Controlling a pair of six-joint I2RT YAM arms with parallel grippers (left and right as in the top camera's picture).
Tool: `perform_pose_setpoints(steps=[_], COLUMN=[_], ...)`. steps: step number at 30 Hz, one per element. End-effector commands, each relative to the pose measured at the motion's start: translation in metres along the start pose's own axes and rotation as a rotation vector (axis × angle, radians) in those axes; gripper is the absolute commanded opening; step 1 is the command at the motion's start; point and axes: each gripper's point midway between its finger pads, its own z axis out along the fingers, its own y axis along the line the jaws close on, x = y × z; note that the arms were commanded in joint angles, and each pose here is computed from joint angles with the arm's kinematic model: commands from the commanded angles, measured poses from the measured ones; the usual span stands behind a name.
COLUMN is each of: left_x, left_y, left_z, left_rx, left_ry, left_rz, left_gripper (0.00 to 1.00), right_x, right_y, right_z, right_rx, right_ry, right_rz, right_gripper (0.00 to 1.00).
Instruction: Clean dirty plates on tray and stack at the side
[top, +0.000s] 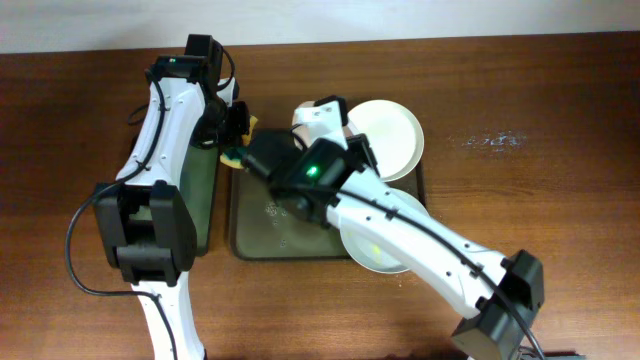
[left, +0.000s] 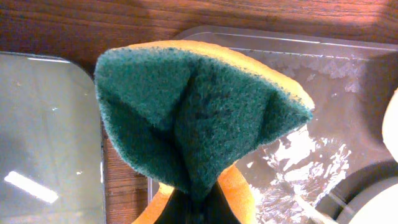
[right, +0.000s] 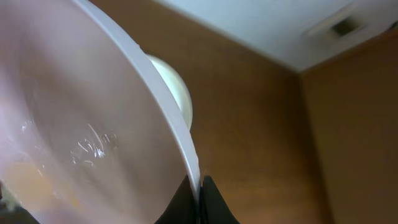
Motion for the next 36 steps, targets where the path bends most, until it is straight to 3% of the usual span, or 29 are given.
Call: perform_pose_setpoints(steps=[1, 7, 16, 27, 31, 36], left_x=[-0.005, -0.006, -0.006, -0.006, -0.006, -0.006], left_y=[-0.007, -0.007, -0.007, -0.007, -0.007, -0.007], left_z=[-0.005, -0.005, -0.005, -0.005, -0.005, -0.005], left_rx=[0.030, 0.030, 0.030, 0.030, 0.030, 0.030], left_ry=[-0.019, -0.019, -0.019, -0.020, -0.020, -0.020], left_rz=[0.017, 0.017, 0.017, 0.017, 0.017, 0.017], left_gripper=[0.00, 0.00, 0.00, 0.00, 0.00, 0.00], right_x=[-0.030, -0.044, -0.042, 0.045, 0.073, 0.084], right_y=[-0.031, -0.038, -0.035, 0.037, 0.071, 0.100], right_z=[-0.028, -0.052, -0.052, 0.053, 0.075, 0.080], right_rx=[0.146, 0.230, 0.204, -0.218, -0.373, -0.516], right_ry=[-0.193, -0.319, -0.316, 0.334, 0.458, 0.507], right_rz=[0.077, 0.062, 0.117, 0.250, 0.234, 0.251], right_gripper=[0.04, 0.04, 0.04, 0.04, 0.04, 0.04])
